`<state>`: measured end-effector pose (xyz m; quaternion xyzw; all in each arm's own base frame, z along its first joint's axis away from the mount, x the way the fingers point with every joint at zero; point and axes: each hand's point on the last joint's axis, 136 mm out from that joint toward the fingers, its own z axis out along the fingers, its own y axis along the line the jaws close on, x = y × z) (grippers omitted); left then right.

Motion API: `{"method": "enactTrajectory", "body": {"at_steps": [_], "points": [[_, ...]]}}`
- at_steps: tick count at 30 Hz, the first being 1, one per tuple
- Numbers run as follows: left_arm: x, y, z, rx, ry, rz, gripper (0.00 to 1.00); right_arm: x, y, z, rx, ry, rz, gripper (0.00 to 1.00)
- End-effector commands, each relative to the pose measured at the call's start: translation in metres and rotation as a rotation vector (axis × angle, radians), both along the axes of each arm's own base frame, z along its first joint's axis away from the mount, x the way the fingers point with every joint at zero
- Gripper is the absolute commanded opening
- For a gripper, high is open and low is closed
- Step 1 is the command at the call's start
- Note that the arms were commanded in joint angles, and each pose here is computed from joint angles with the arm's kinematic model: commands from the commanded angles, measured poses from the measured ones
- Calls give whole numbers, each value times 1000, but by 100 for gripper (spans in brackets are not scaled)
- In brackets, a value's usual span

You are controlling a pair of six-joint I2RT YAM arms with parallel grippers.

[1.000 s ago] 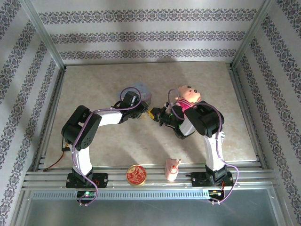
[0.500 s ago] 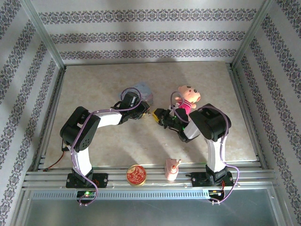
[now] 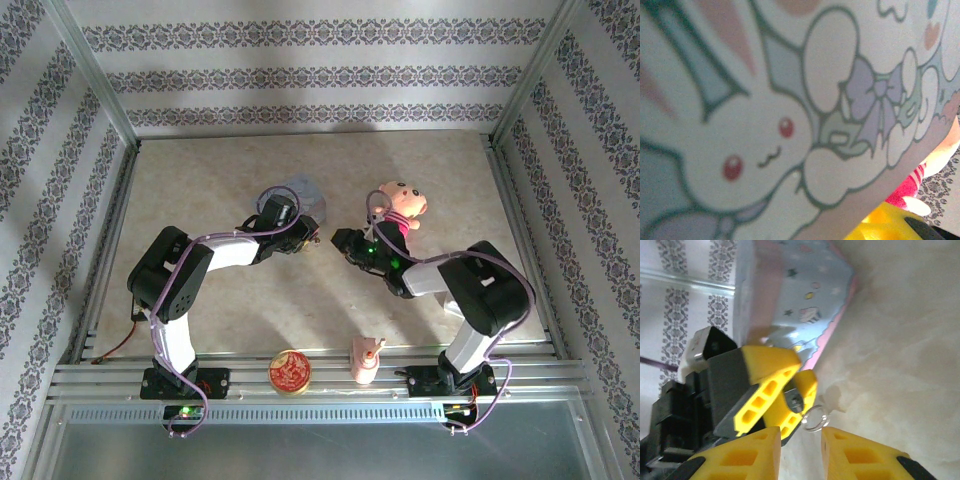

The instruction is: Unlock a padlock with a key

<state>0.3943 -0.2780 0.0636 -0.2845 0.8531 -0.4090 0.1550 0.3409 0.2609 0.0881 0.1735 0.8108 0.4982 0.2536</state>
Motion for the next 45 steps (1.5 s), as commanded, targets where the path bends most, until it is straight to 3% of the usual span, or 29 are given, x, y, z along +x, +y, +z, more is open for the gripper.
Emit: {"method": "enactTrajectory", "body": {"at_steps": [1, 8, 19, 31, 45], "points": [[-11, -15, 14, -68, 39, -49, 0, -5, 1, -4, -187, -49, 55, 28], [-11, -17, 18, -76, 33, -58, 0, -12, 14, 4, -483, -129, 168, 27], [-10, -18, 21, -85, 27, -65, 0, -3, 22, 13, -566, -169, 230, 27], [-10, -19, 20, -90, 27, -67, 0, 10, 28, -4, -565, -140, 236, 26], [-8, -21, 24, -103, 7, -77, 0, 24, 34, -10, -445, -114, 209, 25]]}}
